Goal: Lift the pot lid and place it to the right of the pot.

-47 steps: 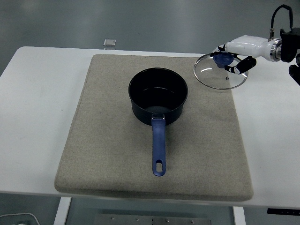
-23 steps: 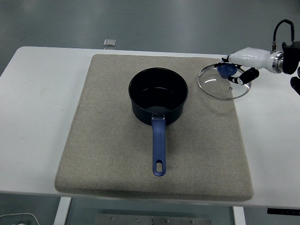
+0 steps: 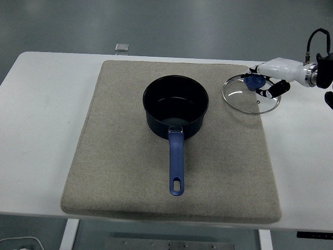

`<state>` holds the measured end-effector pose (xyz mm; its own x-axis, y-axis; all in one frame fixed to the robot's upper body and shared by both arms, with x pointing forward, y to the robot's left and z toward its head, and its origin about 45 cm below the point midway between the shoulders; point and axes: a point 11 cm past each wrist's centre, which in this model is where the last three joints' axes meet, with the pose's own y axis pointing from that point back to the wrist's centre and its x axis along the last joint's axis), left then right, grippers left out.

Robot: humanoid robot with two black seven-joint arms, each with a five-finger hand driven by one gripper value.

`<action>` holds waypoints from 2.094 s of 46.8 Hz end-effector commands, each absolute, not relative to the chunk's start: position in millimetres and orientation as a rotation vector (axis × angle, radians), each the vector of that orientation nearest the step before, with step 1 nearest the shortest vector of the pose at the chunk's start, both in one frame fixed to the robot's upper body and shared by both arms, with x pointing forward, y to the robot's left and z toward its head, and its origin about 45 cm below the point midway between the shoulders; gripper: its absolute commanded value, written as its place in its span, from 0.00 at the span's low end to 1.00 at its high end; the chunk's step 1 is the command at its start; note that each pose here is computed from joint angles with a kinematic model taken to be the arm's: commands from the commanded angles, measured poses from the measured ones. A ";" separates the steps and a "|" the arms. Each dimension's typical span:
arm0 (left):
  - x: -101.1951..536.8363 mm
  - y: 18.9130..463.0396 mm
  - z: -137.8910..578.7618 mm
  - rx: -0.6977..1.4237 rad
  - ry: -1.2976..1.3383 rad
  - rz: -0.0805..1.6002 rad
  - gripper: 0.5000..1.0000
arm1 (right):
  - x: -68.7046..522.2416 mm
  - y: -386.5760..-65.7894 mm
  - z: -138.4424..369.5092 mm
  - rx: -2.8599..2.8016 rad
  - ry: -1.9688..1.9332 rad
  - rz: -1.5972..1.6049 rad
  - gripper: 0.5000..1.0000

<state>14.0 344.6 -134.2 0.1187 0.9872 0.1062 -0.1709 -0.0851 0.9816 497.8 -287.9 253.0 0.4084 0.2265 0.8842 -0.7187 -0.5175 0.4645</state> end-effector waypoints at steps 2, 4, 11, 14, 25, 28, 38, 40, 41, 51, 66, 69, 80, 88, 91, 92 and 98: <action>14.0 344.6 -134.2 1.212 0.947 1.258 1.00 | 497.7 -287.2 252.6 1.740 -0.447 1.269 0.00; 14.0 344.6 -134.2 1.212 0.947 1.258 1.00 | 497.3 -287.4 251.5 1.744 -0.453 1.267 0.00; 14.0 344.6 -134.2 1.212 0.947 1.258 1.00 | 495.5 -288.6 247.2 1.748 -0.457 1.263 0.00; 14.0 344.6 -134.2 1.212 0.946 1.257 1.00 | 495.4 -288.7 246.9 1.750 -0.462 1.263 0.00; 14.0 344.6 -134.2 1.212 0.946 1.257 1.00 | 493.0 -288.6 240.9 1.756 -0.467 1.261 0.00; 14.0 344.6 -134.2 1.212 0.947 1.258 1.00 | 493.1 -288.5 241.2 1.757 -0.470 1.262 0.00; 14.0 344.6 -134.2 1.212 0.947 1.258 1.00 | 495.1 -287.7 246.0 1.812 -0.565 1.233 0.05; 14.0 344.6 -134.2 1.212 0.946 1.257 1.00 | 495.3 -287.0 246.6 1.831 -0.586 1.218 0.25; 14.0 344.6 -134.2 1.212 0.946 1.257 1.00 | 495.4 -287.9 247.0 1.834 -0.593 1.215 0.29; 14.0 344.6 -134.2 1.212 0.947 1.258 1.00 | 495.1 -287.3 246.1 1.841 -0.598 1.207 0.43; 14.0 344.6 -134.2 1.212 0.946 1.257 1.00 | 493.0 -289.5 241.4 1.845 -0.599 1.196 0.43; 14.0 344.6 -134.2 1.212 0.947 1.258 1.00 | 493.5 -290.0 242.8 1.849 -0.608 1.192 0.48; 14.0 344.6 -134.2 1.212 0.947 1.258 1.00 | 496.9 -297.1 248.8 1.824 -0.636 1.202 0.79; 14.0 344.6 -134.2 1.212 0.947 1.258 1.00 | 497.9 -303.7 251.1 1.807 -0.647 1.199 0.79; 14.0 344.6 -134.2 1.212 0.947 1.258 1.00 | 498.6 -307.1 253.9 1.800 -0.654 1.201 0.79; 14.0 344.6 -134.2 1.212 0.947 1.258 1.00 | 498.9 -307.7 254.9 1.798 -0.655 1.202 0.79; 14.0 344.6 -134.2 1.212 0.946 1.257 1.00 | 506.3 -315.0 278.3 1.762 -0.685 1.238 0.79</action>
<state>14.0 344.6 -134.2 0.1183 0.9873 0.1062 -0.1709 -0.0851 0.9816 502.3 -312.8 266.1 0.3808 0.0337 0.9240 -0.7997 -0.4897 0.3474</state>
